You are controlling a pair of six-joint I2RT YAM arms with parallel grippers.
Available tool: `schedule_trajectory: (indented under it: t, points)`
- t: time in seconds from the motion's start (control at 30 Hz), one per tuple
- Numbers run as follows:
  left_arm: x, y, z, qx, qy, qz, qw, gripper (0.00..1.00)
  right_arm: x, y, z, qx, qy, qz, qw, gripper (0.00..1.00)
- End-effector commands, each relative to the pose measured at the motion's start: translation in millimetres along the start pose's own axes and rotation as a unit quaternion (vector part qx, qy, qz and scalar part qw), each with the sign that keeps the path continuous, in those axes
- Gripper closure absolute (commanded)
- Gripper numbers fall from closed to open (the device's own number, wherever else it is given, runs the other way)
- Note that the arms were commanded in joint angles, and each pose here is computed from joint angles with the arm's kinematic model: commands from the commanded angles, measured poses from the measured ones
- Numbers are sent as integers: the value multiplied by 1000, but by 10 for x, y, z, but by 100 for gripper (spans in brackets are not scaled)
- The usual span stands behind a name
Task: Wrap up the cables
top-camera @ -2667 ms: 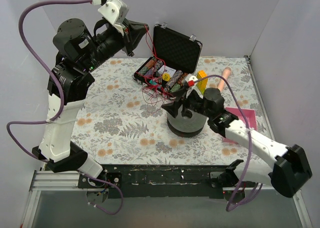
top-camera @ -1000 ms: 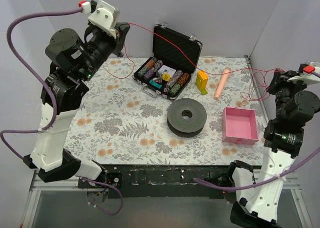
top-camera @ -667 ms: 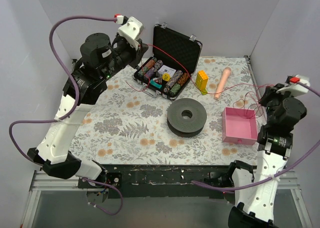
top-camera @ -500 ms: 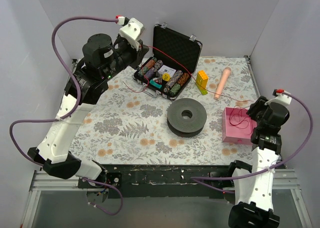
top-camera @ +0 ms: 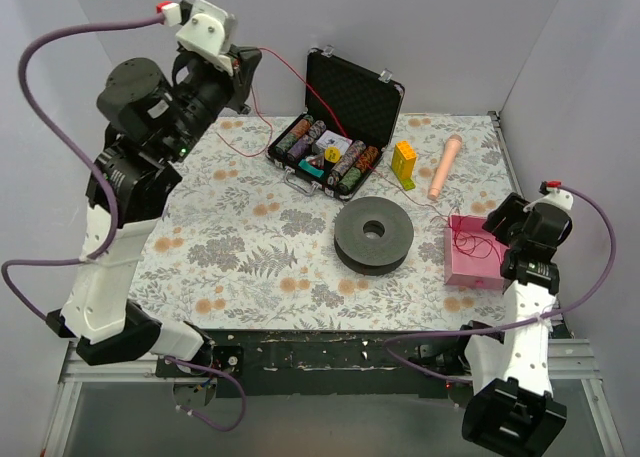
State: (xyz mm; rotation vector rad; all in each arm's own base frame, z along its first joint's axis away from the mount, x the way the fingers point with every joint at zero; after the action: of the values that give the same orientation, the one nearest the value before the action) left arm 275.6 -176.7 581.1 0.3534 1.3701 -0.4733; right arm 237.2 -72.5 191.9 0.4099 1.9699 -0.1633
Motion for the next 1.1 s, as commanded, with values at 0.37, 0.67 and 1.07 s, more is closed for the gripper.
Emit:
schedule_trajectory:
  t: [0.37,0.67,1.07]
  points:
    - [-388,-87,-319,42,-38,-4,998,100,-421,1213,244,-240,14,-69,968,13]
    - [-346,-92,-316,44,-31,-2,999,100,40,966,410,-126,118,-100,980,21]
    - [-321,-66,-302,35,-29,0,999,100,340,999,433,-160,145,-100,971,90]
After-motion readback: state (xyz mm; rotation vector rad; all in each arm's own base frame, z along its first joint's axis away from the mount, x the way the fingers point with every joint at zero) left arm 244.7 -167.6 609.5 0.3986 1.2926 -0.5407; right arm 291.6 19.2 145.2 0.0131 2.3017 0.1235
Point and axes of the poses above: each gripper's point midway between its finger pads, its own z axis out along the fingers, its own y axis along the line the jaws close on, x = y × z, the point moved 4 cm from there along -z, back along the fingers, and after that the axes turned 11 degrees about -z, right-handed, at the moved point
